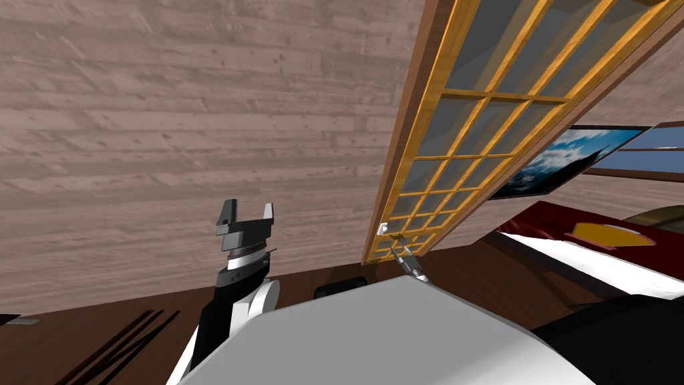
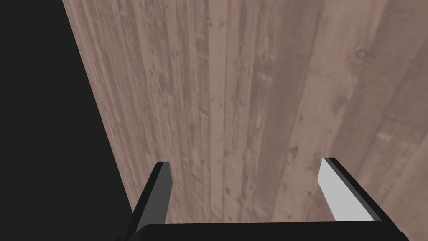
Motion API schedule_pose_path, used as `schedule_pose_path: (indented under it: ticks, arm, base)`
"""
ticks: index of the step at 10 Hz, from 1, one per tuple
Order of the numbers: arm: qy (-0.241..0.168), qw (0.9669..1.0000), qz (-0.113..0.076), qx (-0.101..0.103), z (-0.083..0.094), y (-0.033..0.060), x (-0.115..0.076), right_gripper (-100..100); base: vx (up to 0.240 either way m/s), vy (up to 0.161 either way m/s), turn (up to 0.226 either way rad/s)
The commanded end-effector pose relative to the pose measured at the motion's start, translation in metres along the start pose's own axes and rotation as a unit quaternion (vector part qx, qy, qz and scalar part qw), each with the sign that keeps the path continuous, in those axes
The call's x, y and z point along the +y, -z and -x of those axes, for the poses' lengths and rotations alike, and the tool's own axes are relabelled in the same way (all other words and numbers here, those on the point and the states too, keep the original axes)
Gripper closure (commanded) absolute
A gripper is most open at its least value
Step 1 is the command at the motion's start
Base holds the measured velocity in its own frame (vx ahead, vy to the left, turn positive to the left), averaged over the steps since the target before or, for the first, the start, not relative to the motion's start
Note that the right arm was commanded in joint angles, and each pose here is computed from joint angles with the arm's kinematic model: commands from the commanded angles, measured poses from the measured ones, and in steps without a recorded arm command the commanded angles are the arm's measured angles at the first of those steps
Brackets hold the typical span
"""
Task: Pull the door open
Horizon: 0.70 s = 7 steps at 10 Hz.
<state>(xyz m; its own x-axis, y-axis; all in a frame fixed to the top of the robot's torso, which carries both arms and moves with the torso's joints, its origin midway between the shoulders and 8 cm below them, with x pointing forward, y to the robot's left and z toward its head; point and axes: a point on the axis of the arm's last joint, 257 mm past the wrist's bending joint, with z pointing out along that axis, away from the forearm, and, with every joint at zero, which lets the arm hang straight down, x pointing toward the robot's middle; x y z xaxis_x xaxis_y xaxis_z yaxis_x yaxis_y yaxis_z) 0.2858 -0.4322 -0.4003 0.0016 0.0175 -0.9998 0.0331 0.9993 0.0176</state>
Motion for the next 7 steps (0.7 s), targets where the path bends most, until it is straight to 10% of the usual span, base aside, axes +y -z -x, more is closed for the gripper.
schedule_pose_path:
  ticks: [1,7]
  arm:
    - [0.0,1.0,-0.003,0.0,0.0,-0.0037,-0.001,-100]
    - [0.001,0.9999,-0.014,-0.001,0.0,-0.0192,-0.005,-100]
  base:
    - [0.095,-0.025,0.041]
    - [0.187,-0.016,0.037]
